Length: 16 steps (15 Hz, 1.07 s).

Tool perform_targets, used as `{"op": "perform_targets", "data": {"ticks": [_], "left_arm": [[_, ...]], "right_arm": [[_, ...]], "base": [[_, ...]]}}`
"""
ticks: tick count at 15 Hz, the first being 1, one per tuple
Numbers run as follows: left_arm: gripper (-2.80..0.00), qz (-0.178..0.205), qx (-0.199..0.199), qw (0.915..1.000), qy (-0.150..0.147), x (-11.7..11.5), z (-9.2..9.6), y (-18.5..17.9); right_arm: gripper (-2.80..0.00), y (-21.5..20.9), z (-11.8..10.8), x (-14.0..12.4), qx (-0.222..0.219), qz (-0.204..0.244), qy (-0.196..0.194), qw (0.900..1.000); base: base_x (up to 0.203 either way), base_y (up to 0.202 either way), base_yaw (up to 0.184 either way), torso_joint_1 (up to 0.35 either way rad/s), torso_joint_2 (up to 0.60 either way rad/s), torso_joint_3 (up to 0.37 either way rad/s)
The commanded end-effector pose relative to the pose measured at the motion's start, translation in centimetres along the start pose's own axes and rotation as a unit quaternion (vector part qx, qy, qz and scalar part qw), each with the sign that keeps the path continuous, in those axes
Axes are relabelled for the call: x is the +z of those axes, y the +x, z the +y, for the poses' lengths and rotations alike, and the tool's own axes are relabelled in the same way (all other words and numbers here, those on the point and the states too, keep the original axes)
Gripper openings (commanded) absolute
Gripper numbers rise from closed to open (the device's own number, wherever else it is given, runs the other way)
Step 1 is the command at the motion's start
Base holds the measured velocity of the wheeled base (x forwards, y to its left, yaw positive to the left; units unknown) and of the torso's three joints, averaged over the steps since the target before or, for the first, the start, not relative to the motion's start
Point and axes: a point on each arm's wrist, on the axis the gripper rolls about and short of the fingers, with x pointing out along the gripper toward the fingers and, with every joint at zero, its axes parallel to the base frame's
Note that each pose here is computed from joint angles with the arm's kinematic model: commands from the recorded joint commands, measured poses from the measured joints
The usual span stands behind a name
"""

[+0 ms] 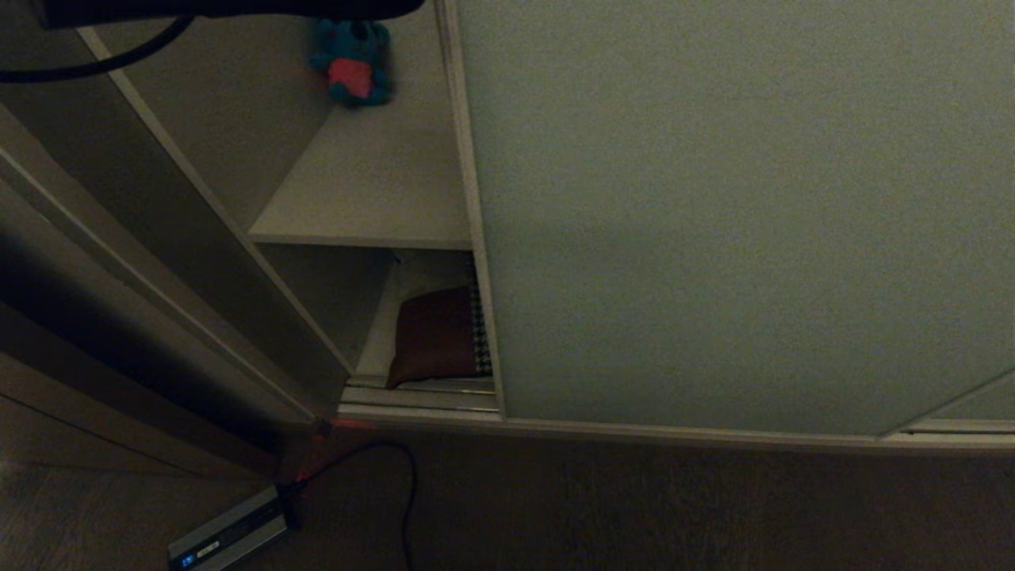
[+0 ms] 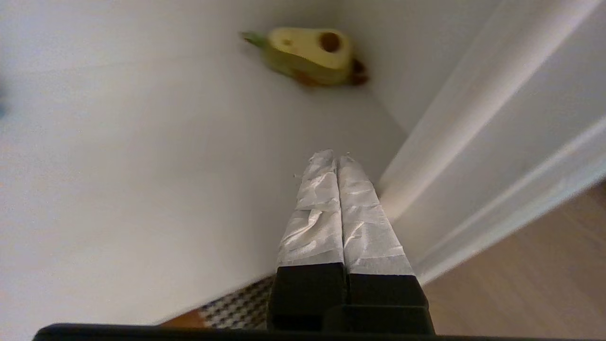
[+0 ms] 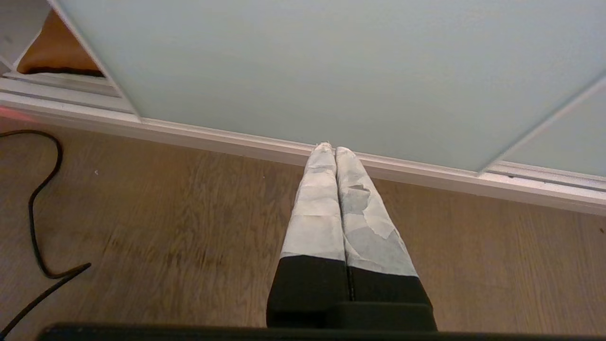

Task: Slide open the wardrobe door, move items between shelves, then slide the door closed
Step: Open the door

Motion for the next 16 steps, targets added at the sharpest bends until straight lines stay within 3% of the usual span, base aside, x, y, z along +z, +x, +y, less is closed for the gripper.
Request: {"op": "perform_targets", "data": {"ticks": [1, 5, 9, 11, 13, 16], "left_arm": [[-2.8, 0.012, -0.022, 0.9997, -0.005, -1.0, -1.6, 1.2], [-2.8, 0.024, -0.06, 0.9978, -0.016, -2.0, -4.3, 2.3], [-2.8, 0.011, -0.058, 0.9981, -0.015, -1.6, -4.5, 2.1], [-2.8, -0.004, -0.021, 0.9997, -0.012, -0.2, -3.5, 0.6], [-2.8, -0.007, 0.046, 0.9989, 0.003, 1.1, -1.1, -1.4], [-2.8, 0.022, 0.139, 0.9899, 0.02, 1.7, 1.6, -6.3]], "right_arm": [[-2.8, 0.0, 0.0, -0.1, 0.001, 0.001, 0.0, 1.0], [-2.8, 0.0, 0.0, -0.1, 0.001, 0.001, 0.0, 1.0], [-2.8, 0.0, 0.0, -0.1, 0.001, 0.001, 0.0, 1.0], [-2.8, 0.0, 0.0, -0.1, 0.001, 0.001, 0.0, 1.0], [-2.8, 0.0, 0.0, -0.1, 0.001, 0.001, 0.0, 1.0], [-2.8, 0.0, 0.0, -0.1, 0.001, 0.001, 0.0, 1.0]], "base": [[0.0, 0.0, 0.0, 0.0, 0.0, 0.0], [0.0, 0.0, 0.0, 0.0, 0.0, 0.0], [0.0, 0.0, 0.0, 0.0, 0.0, 0.0], [0.0, 0.0, 0.0, 0.0, 0.0, 0.0], [0.0, 0.0, 0.0, 0.0, 0.0, 0.0], [0.0, 0.0, 0.0, 0.0, 0.0, 0.0]]}}
